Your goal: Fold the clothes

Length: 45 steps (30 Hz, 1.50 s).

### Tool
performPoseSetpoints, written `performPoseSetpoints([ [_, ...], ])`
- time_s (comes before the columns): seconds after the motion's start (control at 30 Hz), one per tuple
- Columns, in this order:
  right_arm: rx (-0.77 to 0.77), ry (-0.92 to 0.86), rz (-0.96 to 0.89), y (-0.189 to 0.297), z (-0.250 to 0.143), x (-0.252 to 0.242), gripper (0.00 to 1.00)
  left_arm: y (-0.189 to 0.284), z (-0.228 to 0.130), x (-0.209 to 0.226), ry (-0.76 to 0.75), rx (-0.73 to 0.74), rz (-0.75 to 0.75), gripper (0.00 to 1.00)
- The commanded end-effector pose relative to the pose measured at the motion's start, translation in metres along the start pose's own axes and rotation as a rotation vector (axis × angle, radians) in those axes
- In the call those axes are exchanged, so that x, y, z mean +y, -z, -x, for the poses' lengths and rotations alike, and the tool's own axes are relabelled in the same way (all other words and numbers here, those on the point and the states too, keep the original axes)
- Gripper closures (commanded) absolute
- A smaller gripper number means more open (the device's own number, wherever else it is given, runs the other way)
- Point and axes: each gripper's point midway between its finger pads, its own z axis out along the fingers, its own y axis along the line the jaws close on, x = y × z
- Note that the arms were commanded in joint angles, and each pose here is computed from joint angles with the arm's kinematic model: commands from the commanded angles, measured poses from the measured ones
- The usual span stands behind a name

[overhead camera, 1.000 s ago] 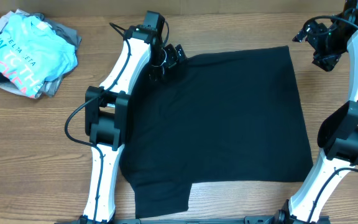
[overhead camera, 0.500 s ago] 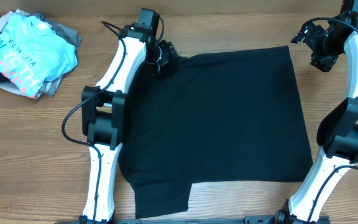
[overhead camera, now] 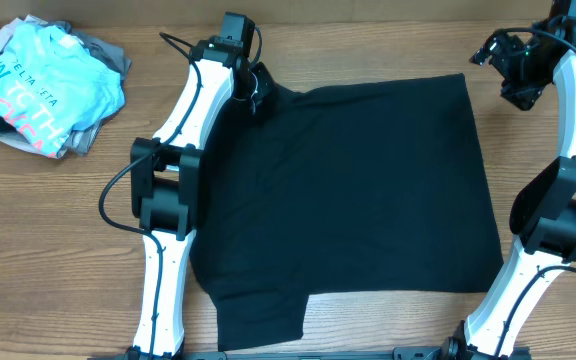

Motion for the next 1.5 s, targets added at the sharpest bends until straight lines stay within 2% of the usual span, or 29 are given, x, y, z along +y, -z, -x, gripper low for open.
performPoseSetpoints([
  [0.0,-0.022,0.02,0.002,-0.006,0.005,0.002,0.0,-0.011,0.006,0.009,0.006,-0.009,0.024,0.7],
  [0.17,-0.073,0.105,0.021,-0.03,0.018,0.012,0.02,-0.011,0.01,0.006,-0.006,-0.022,0.011,0.77],
  [0.43,-0.17,0.187,-0.004,-0.078,0.036,0.02,0.02,-0.012,0.003,0.01,-0.037,0.001,0.031,0.77],
  [0.77,-0.139,0.226,-0.208,-0.14,0.015,-0.013,0.07,-0.012,0.001,0.012,-0.033,0.011,0.04,0.76],
  [1.07,-0.125,0.233,-0.24,-0.156,0.009,-0.022,0.1,-0.012,-0.001,0.011,-0.045,0.014,0.04,0.75],
  [1.1,-0.12,0.232,-0.243,-0.158,0.008,-0.023,0.12,-0.012,-0.002,0.01,-0.046,0.014,0.04,0.75],
  [1.23,-0.101,0.229,-0.273,-0.167,0.002,-0.033,0.3,-0.013,-0.002,0.01,-0.048,0.015,0.04,0.76],
  [1.37,-0.091,0.235,-0.326,-0.172,-0.003,-0.042,0.41,-0.013,-0.002,0.01,-0.055,0.015,0.04,0.75],
  [1.47,-0.1,0.242,-0.341,-0.172,-0.003,-0.041,0.59,-0.013,-0.002,0.01,-0.055,0.015,0.041,0.75],
])
